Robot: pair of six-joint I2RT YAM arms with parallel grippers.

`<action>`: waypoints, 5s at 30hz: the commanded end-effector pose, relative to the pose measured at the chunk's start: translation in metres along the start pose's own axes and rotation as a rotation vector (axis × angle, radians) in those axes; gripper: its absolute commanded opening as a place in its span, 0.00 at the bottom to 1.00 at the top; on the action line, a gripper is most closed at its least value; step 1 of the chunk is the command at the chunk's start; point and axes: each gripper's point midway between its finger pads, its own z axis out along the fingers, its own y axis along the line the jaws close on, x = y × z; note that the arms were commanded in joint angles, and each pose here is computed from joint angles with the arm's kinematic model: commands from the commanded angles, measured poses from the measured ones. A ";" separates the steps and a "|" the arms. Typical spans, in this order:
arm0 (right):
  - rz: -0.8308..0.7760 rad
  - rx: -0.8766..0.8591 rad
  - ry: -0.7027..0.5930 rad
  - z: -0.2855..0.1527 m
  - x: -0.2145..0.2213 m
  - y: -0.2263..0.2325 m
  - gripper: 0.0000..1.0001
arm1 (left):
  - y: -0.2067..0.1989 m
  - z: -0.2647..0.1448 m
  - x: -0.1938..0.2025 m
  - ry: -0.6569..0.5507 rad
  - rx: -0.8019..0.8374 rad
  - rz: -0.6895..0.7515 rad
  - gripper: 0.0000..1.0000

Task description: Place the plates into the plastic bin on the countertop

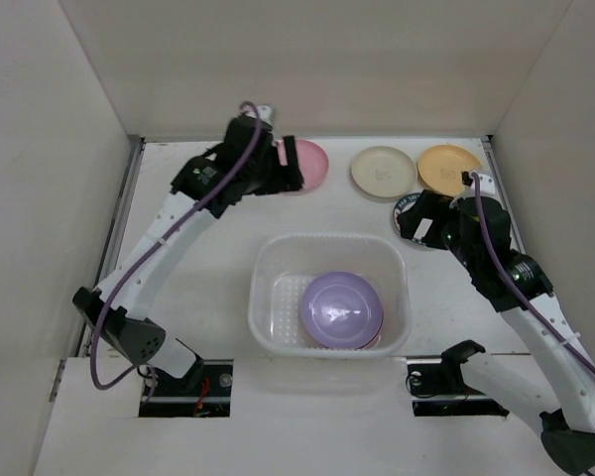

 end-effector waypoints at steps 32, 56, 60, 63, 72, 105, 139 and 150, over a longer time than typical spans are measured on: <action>0.119 0.119 0.031 0.052 -0.010 -0.016 1.00 | 0.256 0.299 -0.057 -0.054 -0.091 -0.531 0.66; 0.080 0.097 0.017 0.036 -0.008 -0.019 1.00 | 0.241 0.273 -0.066 -0.062 -0.105 -0.529 0.01; 0.067 0.075 -0.003 0.026 -0.009 -0.018 1.00 | 0.229 0.184 -0.142 -0.250 -0.064 -0.509 0.02; 0.062 0.046 -0.017 0.018 -0.008 -0.015 1.00 | 0.199 0.115 -0.174 -0.349 -0.012 -0.474 0.02; 0.092 -0.036 -0.020 -0.007 0.010 -0.009 1.00 | 0.072 0.028 -0.053 -0.145 0.134 -0.324 0.04; 0.379 0.489 0.043 0.077 0.046 -0.153 1.00 | 0.054 0.055 0.239 0.362 -0.003 0.102 0.20; 1.007 0.287 0.198 0.181 0.143 -0.226 0.49 | 0.083 -0.035 0.088 0.005 -0.046 0.008 1.00; 1.033 0.278 0.165 0.169 0.141 -0.224 0.00 | 0.094 -0.039 0.088 -0.002 -0.064 -0.016 1.00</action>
